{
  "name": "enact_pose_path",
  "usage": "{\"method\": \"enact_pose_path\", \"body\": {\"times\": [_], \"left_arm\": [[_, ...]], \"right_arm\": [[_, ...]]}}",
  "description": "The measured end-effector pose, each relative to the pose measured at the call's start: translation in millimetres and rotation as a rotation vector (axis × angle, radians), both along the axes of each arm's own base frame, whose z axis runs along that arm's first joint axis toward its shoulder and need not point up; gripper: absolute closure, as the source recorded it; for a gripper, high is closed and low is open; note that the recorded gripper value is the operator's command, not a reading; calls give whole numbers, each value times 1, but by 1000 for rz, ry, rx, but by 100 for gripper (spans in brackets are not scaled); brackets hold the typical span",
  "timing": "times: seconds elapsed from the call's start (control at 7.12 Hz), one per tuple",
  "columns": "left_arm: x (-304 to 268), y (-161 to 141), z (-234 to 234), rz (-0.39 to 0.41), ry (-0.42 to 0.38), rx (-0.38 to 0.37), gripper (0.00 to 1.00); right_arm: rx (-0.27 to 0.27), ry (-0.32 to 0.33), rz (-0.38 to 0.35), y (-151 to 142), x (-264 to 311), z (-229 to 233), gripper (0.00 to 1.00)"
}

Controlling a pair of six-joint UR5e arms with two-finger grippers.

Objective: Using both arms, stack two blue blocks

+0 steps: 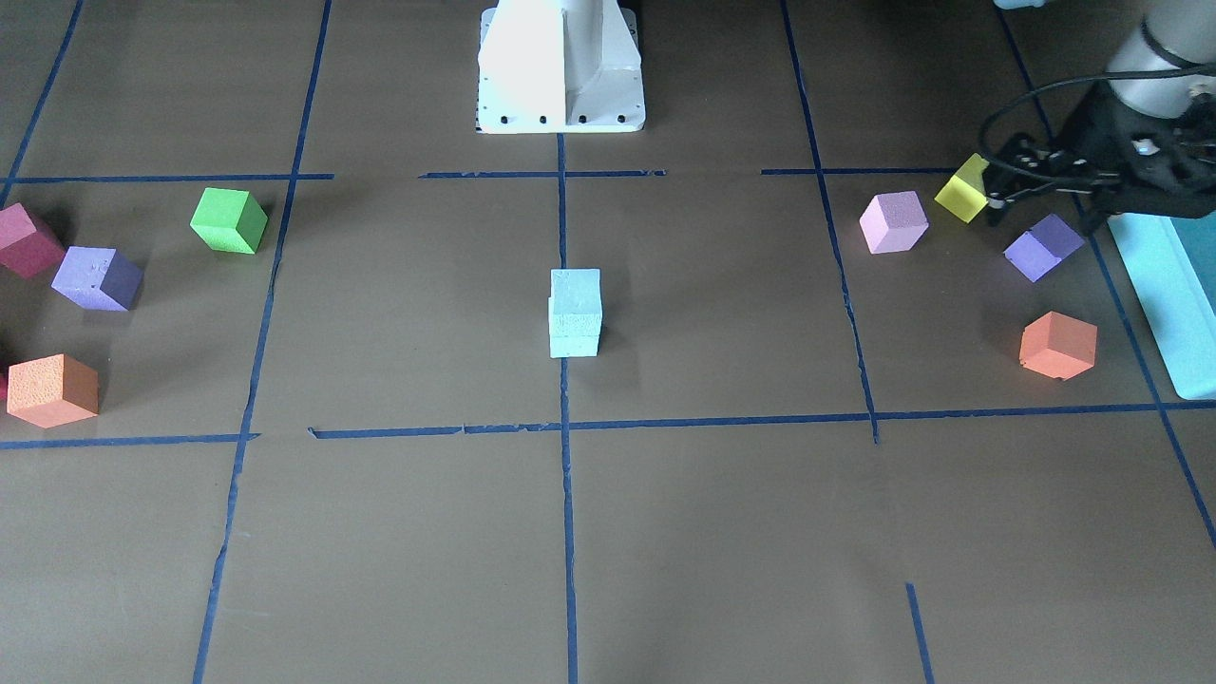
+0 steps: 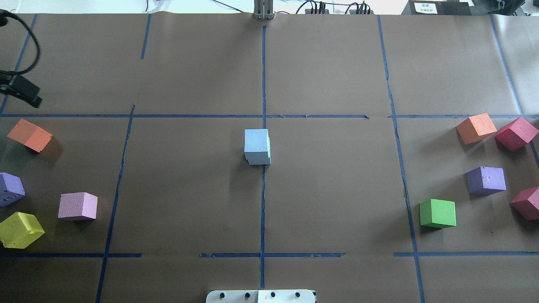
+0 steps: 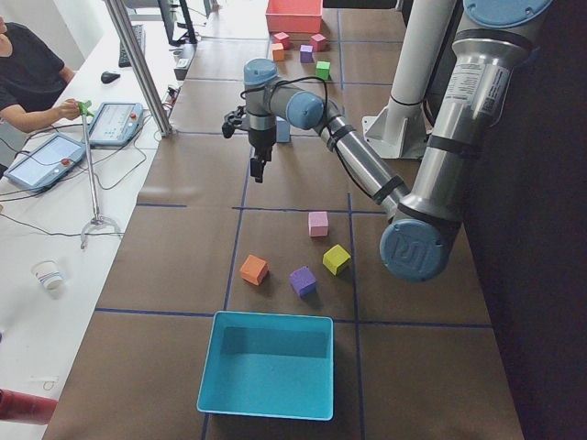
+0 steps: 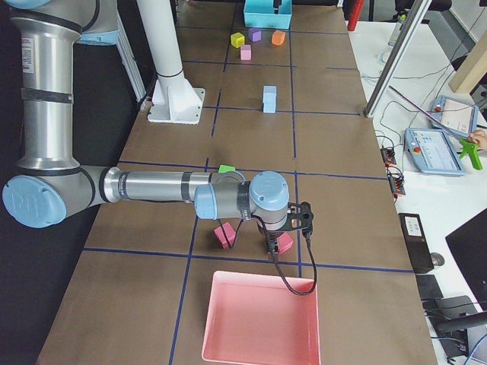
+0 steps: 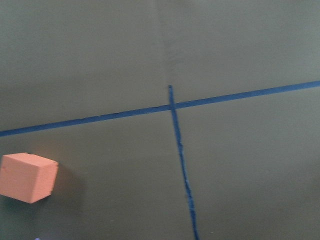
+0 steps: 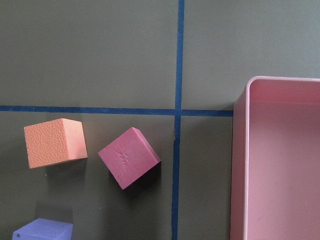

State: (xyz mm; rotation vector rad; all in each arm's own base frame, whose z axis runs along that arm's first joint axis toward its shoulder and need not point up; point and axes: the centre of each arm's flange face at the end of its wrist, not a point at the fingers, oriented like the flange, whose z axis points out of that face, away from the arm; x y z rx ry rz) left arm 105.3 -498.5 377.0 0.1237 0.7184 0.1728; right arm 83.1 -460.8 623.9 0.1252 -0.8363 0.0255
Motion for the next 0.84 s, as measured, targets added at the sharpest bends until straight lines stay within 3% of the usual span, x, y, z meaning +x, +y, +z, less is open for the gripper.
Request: {"method": "enact_pose_path", "body": {"times": [0.42,0.84], "left_arm": [[-128,-16,145,21,24,-47,0],[-177,5,244,-37,53,-64,0]], "right_arm": [[0,-5,1,0,-2,-2,0],[-2,-6,1,1,-2,-1,0]]}}
